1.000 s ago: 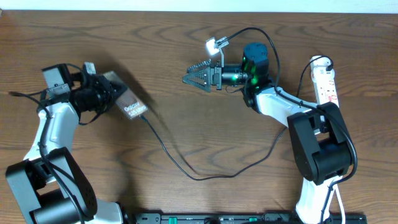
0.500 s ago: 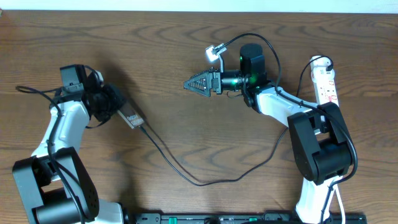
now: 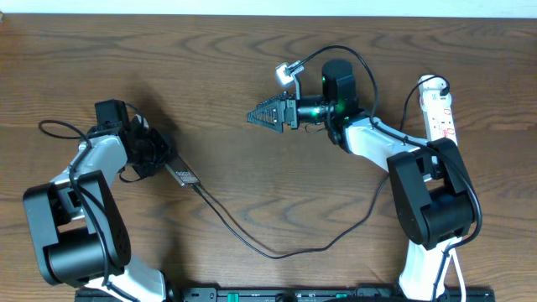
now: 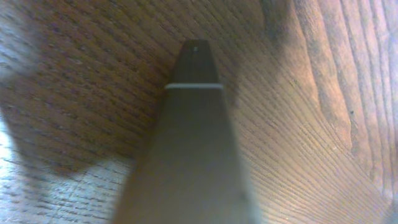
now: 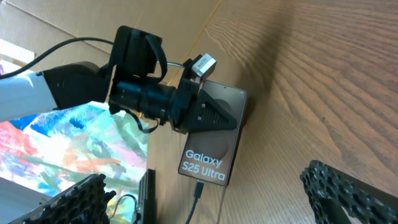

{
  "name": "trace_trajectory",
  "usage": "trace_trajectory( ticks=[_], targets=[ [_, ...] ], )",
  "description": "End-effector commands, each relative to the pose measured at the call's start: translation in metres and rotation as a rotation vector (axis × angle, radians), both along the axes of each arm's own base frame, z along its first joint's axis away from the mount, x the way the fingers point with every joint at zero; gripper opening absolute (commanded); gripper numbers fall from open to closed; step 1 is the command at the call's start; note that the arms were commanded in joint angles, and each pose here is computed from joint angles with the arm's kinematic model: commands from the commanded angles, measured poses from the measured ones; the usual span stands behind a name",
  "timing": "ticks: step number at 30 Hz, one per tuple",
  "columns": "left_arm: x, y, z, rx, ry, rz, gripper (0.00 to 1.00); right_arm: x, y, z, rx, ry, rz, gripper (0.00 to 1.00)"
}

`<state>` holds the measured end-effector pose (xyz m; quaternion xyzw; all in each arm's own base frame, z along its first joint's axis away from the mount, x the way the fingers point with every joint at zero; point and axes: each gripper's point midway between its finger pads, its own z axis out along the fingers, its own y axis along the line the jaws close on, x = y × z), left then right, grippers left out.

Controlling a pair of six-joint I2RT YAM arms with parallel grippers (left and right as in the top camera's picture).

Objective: Plug charger to phone and switch on socket
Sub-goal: 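Lower the cabled phone onto the table with the left gripper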

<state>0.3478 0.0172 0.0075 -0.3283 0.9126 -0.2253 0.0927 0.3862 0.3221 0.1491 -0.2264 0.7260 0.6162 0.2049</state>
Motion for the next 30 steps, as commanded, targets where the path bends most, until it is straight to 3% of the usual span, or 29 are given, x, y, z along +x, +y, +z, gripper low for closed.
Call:
trace_trajectory(
  ticks=[1,19,21,30],
  targets=[
    [-0.001,-0.004,-0.003,-0.015,0.002,-0.012,0.07,0.000,0.004,0.012,0.009,-0.050,0.009,0.99],
    [-0.005,-0.005,-0.004,-0.021,0.023,-0.012,0.08,0.000,0.004,0.009,-0.001,-0.051,0.004,0.99],
    [-0.007,-0.005,-0.004,-0.022,0.029,-0.012,0.14,-0.001,0.004,0.008,-0.003,-0.046,0.004,0.99],
    [-0.015,-0.007,-0.006,-0.032,0.064,-0.012,0.16,-0.001,0.003,0.007,-0.007,-0.044,0.004,0.99]
  ],
)
